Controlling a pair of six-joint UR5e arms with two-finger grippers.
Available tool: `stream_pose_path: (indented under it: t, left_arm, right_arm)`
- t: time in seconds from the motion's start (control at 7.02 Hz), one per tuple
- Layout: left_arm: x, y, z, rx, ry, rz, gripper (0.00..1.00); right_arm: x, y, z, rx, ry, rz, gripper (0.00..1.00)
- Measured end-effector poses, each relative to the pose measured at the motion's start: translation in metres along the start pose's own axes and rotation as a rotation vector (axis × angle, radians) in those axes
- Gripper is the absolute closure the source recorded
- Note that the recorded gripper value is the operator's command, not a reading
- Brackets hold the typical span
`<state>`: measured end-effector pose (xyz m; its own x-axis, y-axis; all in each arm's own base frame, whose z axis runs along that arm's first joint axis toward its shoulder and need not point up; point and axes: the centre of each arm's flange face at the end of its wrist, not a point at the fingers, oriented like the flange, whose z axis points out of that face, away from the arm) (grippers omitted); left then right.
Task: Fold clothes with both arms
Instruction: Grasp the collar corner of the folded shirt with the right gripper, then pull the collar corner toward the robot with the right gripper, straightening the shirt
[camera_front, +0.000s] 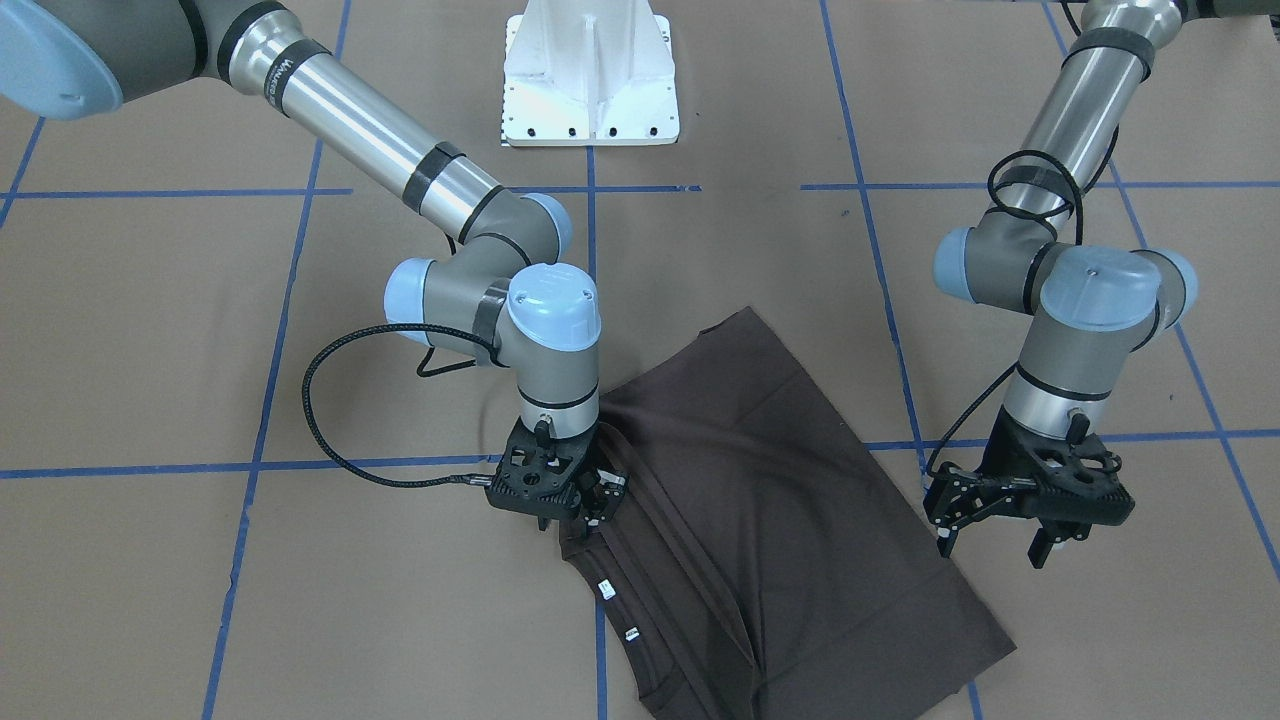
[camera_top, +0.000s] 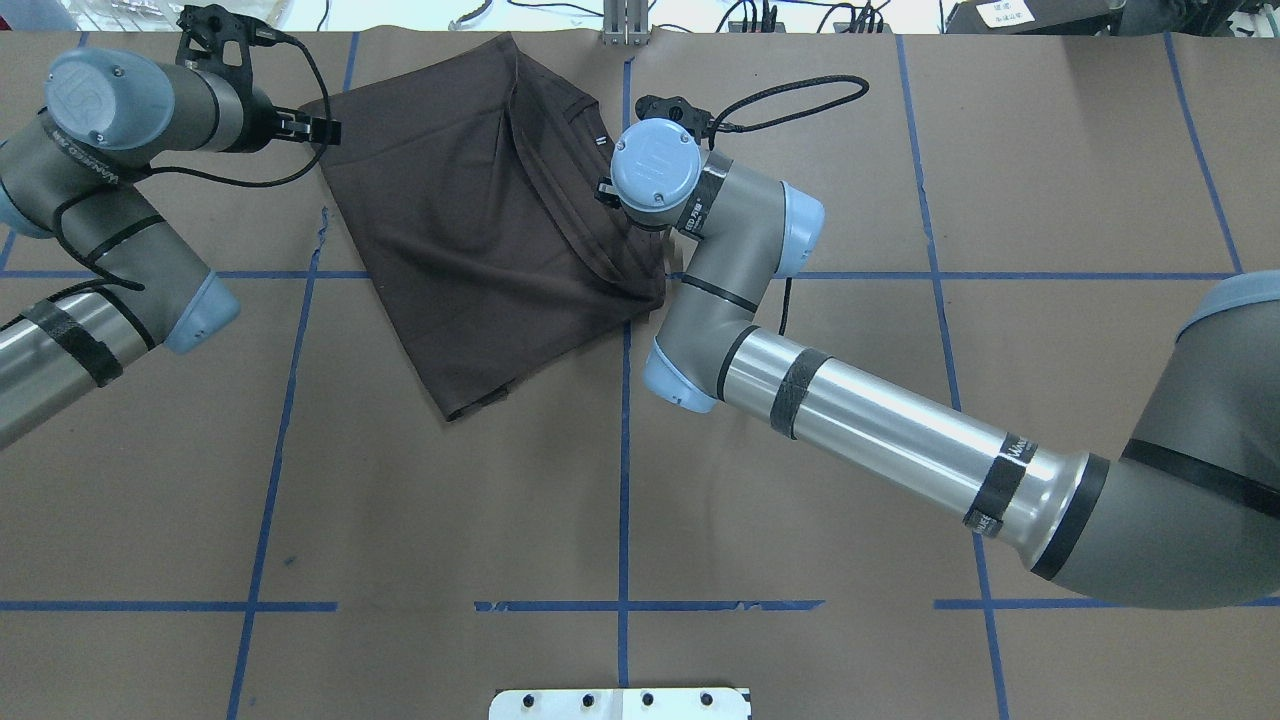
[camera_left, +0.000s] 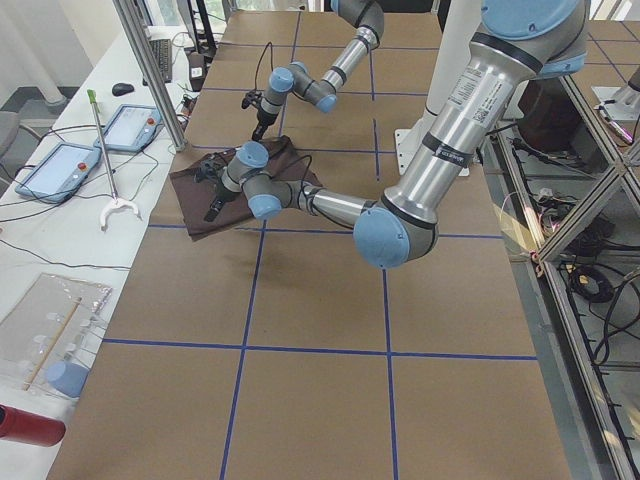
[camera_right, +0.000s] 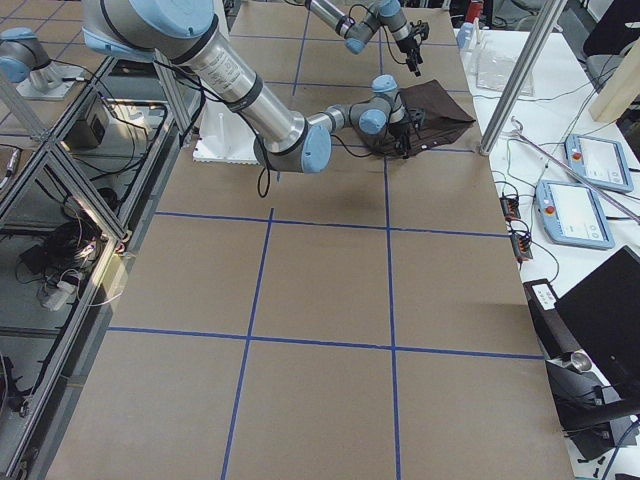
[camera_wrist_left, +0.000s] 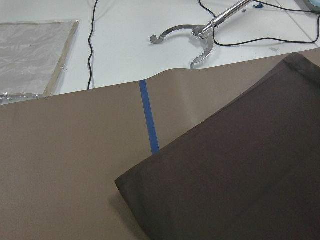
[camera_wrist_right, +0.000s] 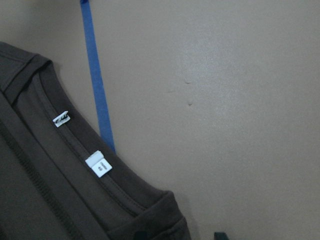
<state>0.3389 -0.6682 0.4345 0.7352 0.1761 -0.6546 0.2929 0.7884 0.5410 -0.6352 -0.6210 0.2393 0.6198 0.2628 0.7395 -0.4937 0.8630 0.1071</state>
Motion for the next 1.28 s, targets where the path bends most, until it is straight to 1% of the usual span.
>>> stream_pose_path:
  t: [0.14,0.29,0.43,0.71,1.0,1.14,1.28]
  left_arm:
    - [-0.001,0.001,0.0,-0.001,-0.001,0.0,0.0]
    - [-0.001,0.001,0.0,-0.001,-0.001,0.0,0.0]
    - [-0.002,0.002,0.0,-0.001,-0.001,0.0,0.0]
    - [-0.002,0.002,0.001,-0.002,-0.001,0.0,0.0]
    - [-0.001,0.002,0.0,-0.001,0.0,-0.001,0.0]
    - [0.0,0.002,0.0,-0.001,0.001,0.0,0.0]
    - [0.001,0.002,0.0,0.0,0.003,0.0,0.0]
  right_arm:
    - [-0.001,0.002,0.0,-0.001,-0.001,0.0,0.56]
    - [-0.003,0.004,-0.001,0.0,-0.003,0.004,0.74]
    - [-0.006,0.006,-0.002,0.004,-0.005,0.014,1.0]
    - [-0.008,0.009,-0.003,0.01,-0.007,0.041,1.0]
    - [-0.009,0.008,-0.006,0.012,-0.009,0.05,1.0]
    - [-0.014,0.006,-0.016,0.013,-0.023,0.054,1.0]
    - [-0.016,0.01,-0.035,0.008,-0.038,0.054,1.0]
